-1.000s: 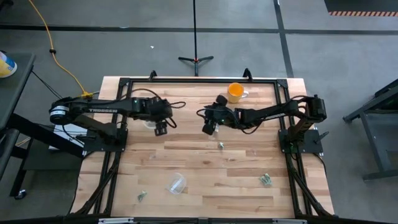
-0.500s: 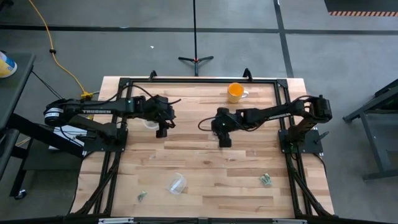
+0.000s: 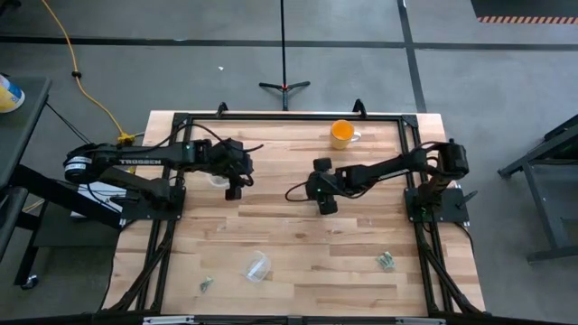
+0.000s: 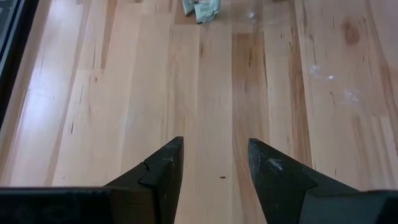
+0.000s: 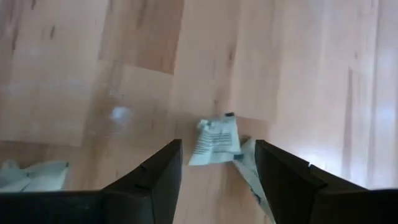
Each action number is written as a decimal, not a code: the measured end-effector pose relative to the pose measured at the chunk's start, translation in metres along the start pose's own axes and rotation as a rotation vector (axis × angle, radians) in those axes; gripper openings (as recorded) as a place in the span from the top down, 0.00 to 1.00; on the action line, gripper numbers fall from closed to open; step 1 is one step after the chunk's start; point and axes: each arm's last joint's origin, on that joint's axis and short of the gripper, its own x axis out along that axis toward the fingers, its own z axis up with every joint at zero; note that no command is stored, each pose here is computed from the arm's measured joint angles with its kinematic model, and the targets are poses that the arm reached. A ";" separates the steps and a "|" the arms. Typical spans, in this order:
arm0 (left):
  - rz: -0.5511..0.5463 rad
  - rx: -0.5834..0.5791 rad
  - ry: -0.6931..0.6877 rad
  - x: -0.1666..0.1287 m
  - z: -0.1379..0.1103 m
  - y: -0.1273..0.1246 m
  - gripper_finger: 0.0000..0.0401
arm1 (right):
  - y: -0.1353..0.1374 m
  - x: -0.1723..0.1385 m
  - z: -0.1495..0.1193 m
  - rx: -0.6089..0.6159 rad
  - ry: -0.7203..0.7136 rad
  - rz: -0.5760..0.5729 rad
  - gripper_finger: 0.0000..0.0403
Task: Pick and place items into bin
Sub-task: Put the stevia packet into the top transparent bin, then put the stevia packet into the bottom transparent bin
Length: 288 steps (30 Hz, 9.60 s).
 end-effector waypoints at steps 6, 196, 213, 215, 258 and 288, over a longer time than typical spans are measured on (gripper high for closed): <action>-0.002 -0.003 0.011 0.000 -0.001 0.000 0.47 | 0.001 0.002 0.000 0.000 -0.027 0.097 0.54; 0.015 -0.034 0.035 0.005 -0.002 0.000 0.30 | -0.053 0.010 -0.035 0.311 0.109 0.179 0.72; 0.013 -0.051 0.041 0.005 -0.003 0.000 0.30 | -0.048 0.021 -0.033 0.283 0.107 0.171 0.97; 0.015 -0.046 0.032 0.005 -0.002 0.000 0.30 | -0.046 0.021 -0.028 0.247 0.061 0.165 0.97; -0.113 0.474 -0.312 0.059 0.034 0.000 0.71 | -0.056 0.001 0.035 0.127 -0.702 0.262 1.00; -0.594 0.049 -0.143 0.007 0.039 -0.119 0.92 | -0.035 0.009 0.018 0.308 -0.394 0.368 0.34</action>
